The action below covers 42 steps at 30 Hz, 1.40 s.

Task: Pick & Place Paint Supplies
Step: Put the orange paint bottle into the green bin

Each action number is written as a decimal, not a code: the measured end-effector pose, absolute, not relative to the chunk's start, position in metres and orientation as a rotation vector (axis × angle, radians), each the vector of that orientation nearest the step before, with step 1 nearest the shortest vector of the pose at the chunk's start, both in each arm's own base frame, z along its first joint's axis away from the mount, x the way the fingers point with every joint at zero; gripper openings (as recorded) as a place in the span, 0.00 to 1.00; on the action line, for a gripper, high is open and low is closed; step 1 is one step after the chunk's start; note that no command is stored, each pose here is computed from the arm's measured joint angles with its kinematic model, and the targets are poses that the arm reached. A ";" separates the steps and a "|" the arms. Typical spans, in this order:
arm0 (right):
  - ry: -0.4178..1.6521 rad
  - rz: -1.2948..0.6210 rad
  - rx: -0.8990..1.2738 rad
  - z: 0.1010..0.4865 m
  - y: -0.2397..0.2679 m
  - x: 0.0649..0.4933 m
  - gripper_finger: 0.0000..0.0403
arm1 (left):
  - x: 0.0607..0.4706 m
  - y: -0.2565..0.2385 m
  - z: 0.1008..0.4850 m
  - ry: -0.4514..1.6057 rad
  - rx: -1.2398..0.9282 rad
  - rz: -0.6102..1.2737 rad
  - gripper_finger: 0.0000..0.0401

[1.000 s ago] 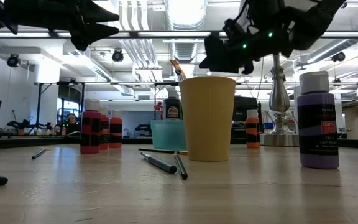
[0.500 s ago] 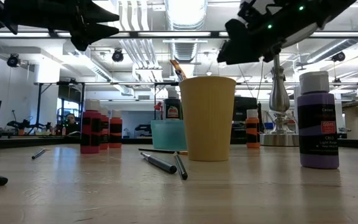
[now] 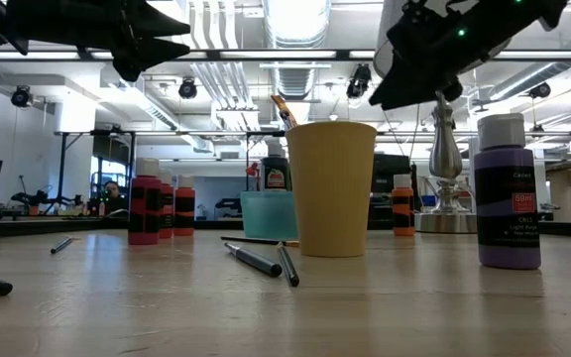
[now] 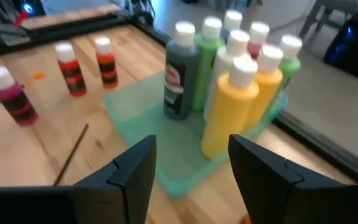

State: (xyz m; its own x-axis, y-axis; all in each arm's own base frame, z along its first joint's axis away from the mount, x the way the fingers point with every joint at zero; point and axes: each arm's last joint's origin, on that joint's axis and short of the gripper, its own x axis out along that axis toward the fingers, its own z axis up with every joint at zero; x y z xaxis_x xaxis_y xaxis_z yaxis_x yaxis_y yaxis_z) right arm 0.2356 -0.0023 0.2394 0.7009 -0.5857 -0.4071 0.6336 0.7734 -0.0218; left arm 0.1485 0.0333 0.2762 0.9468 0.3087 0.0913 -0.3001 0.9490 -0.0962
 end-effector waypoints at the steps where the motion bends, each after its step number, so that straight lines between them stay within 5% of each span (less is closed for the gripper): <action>1: 0.424 -0.688 0.137 0.238 -0.002 0.234 0.48 | 0.149 0.033 0.276 -0.104 -0.082 0.310 0.62; 21: 0.448 -0.936 0.270 0.183 -0.002 0.205 0.38 | 0.149 0.033 0.275 -0.095 -0.083 0.310 0.62; 42: 0.229 -0.932 0.258 0.144 -0.012 0.185 0.48 | 0.149 0.033 0.275 -0.098 -0.086 0.310 0.62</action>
